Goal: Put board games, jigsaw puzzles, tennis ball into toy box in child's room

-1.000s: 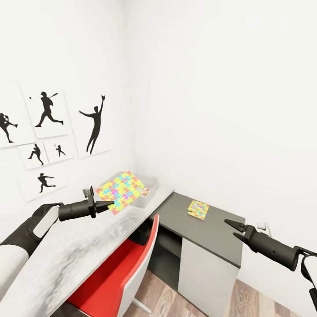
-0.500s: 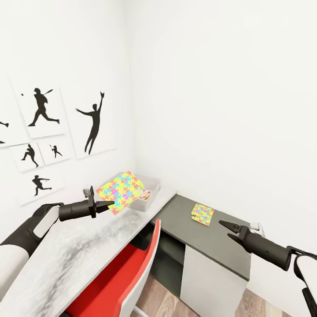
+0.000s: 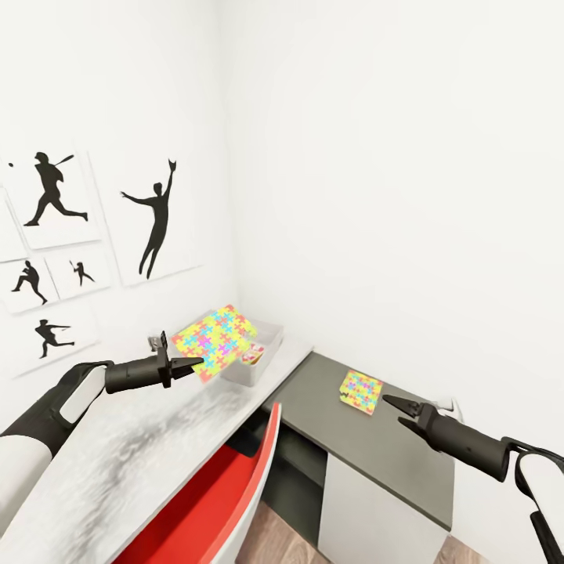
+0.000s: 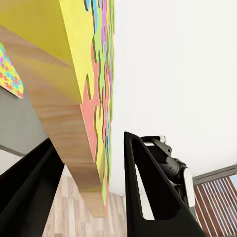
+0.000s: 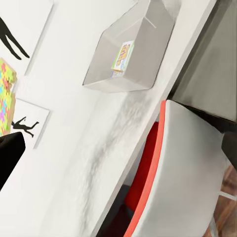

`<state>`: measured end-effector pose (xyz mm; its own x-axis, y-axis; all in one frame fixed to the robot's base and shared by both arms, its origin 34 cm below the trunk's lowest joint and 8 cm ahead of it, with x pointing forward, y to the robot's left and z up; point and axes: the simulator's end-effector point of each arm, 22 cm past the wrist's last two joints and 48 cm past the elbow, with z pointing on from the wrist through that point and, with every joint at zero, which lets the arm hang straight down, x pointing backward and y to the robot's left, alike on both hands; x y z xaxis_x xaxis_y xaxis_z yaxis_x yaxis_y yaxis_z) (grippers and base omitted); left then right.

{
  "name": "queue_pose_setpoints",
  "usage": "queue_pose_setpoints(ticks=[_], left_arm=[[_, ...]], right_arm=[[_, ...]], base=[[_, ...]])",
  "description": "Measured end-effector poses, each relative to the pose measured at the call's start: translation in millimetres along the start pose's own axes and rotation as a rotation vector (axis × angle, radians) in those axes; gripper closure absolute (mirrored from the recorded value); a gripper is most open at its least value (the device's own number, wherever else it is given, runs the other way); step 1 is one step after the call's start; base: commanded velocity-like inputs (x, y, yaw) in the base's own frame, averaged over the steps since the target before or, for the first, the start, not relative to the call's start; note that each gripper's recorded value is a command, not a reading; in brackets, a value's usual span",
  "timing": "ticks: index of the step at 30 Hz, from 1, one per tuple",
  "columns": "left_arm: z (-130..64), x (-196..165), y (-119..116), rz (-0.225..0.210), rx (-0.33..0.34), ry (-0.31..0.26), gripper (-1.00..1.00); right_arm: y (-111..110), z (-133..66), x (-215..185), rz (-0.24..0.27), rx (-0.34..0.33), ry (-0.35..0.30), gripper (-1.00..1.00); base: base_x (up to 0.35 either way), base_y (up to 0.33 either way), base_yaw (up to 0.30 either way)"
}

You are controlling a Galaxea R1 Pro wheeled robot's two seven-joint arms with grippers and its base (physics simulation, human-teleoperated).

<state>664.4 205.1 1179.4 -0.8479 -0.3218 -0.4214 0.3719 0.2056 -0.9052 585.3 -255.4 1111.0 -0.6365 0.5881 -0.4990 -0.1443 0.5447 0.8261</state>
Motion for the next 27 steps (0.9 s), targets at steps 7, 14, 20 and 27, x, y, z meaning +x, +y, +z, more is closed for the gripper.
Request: queue_pose_setpoints(ticks=[7,14,20,27], left_arm=[[-0.1,0.2,0.0,-0.001,0.000,0.000,1.00],[-0.1,0.1,0.0,-0.001,0.000,0.000,1.00],[0.1,0.2,0.0,0.000,0.000,0.001,1.00],[0.1,0.4,0.3,0.000,-0.001,0.001,1.00]], right_arm=[[-0.2,0.4,0.5,0.000,0.001,0.001,-1.00],[-0.1,0.5,0.5,0.000,0.001,0.001,-1.00],[-0.2,0.5,0.5,0.000,0.001,0.001,-1.00],[0.0,0.4,1.0,0.000,0.000,0.003,-1.00]], base=[[0.166,-0.108,0.201],[0.167,-0.145,0.278],[0.167,-0.056,0.282],[0.167,-0.003,0.282]])
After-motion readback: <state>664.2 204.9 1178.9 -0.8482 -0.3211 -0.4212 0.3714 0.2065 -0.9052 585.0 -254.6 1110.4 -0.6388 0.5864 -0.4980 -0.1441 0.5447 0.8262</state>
